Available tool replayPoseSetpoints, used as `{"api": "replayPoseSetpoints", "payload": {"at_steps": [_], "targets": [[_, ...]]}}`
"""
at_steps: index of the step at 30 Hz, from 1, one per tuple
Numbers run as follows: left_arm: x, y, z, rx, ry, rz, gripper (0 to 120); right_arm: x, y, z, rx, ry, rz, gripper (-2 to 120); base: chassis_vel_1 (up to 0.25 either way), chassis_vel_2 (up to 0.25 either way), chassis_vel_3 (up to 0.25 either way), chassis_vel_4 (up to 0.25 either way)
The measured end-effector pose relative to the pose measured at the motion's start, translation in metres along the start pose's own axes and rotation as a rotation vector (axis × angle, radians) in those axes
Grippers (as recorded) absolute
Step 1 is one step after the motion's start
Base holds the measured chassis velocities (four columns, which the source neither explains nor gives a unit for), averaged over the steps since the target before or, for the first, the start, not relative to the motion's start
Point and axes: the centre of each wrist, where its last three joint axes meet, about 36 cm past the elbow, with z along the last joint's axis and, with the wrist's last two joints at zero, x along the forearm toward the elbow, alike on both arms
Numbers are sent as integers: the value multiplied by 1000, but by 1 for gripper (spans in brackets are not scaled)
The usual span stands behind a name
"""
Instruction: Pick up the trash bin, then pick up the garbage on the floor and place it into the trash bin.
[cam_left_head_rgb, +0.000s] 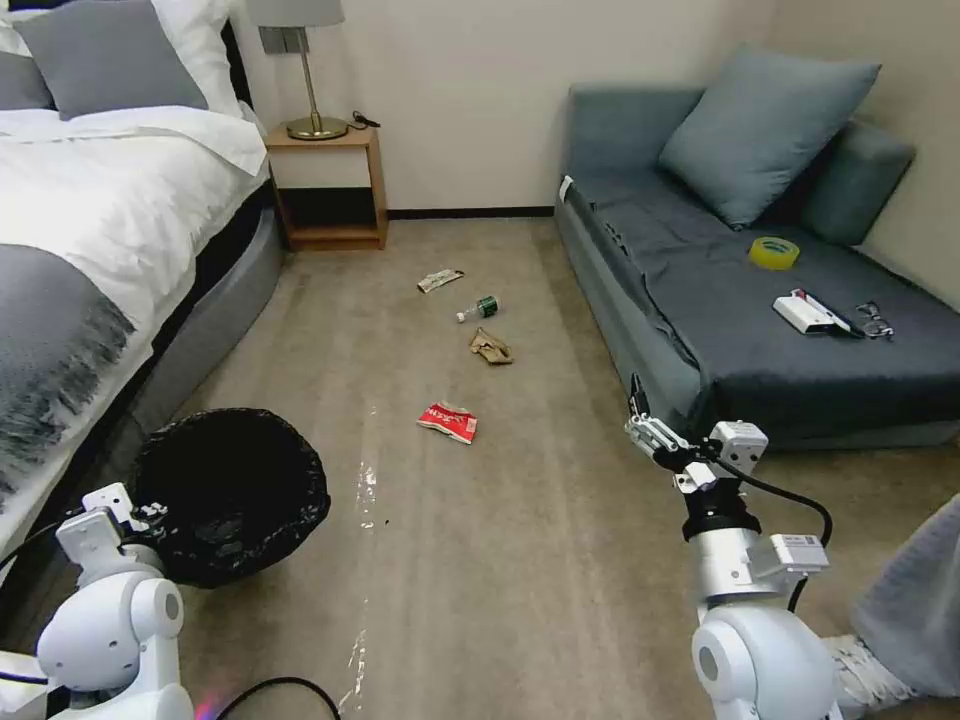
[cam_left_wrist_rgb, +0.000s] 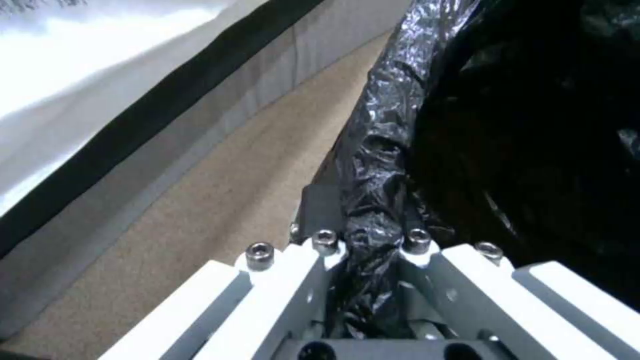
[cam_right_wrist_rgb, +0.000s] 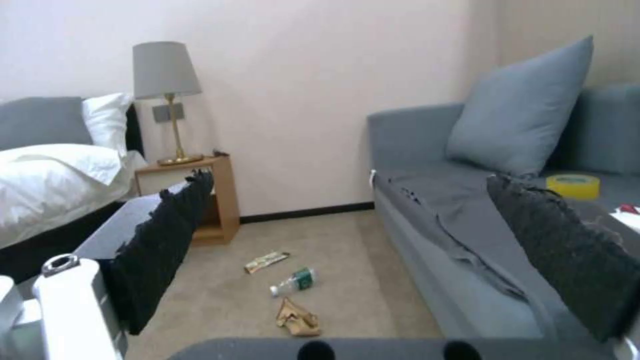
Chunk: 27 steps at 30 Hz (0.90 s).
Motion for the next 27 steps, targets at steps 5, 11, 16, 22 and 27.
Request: {"api": "replayPoseSetpoints", "payload": {"at_steps": [5, 11, 16, 22, 27], "targets": [[-2, 0, 0, 6, 0, 3, 2, 0, 0, 0, 4, -8, -5, 100, -22, 26, 25, -20], [-2, 0, 0, 9, -2, 5, 2, 0, 0, 0, 6, -14, -8, 100, -134, 125, 129, -119], [-3, -1, 1, 10, -3, 8, 2, 1, 1, 1, 8, -16, -11, 100, -225, 202, 217, -201], [-4, -1, 2, 12, -2, 9, 2, 2, 2, 2, 9, -15, -18, 100, -194, 193, 173, -194], [-4, -1, 4, 15, -2, 5, 2, 3, 3, 2, 10, -14, -24, 100, -141, 149, 150, -161]]}}
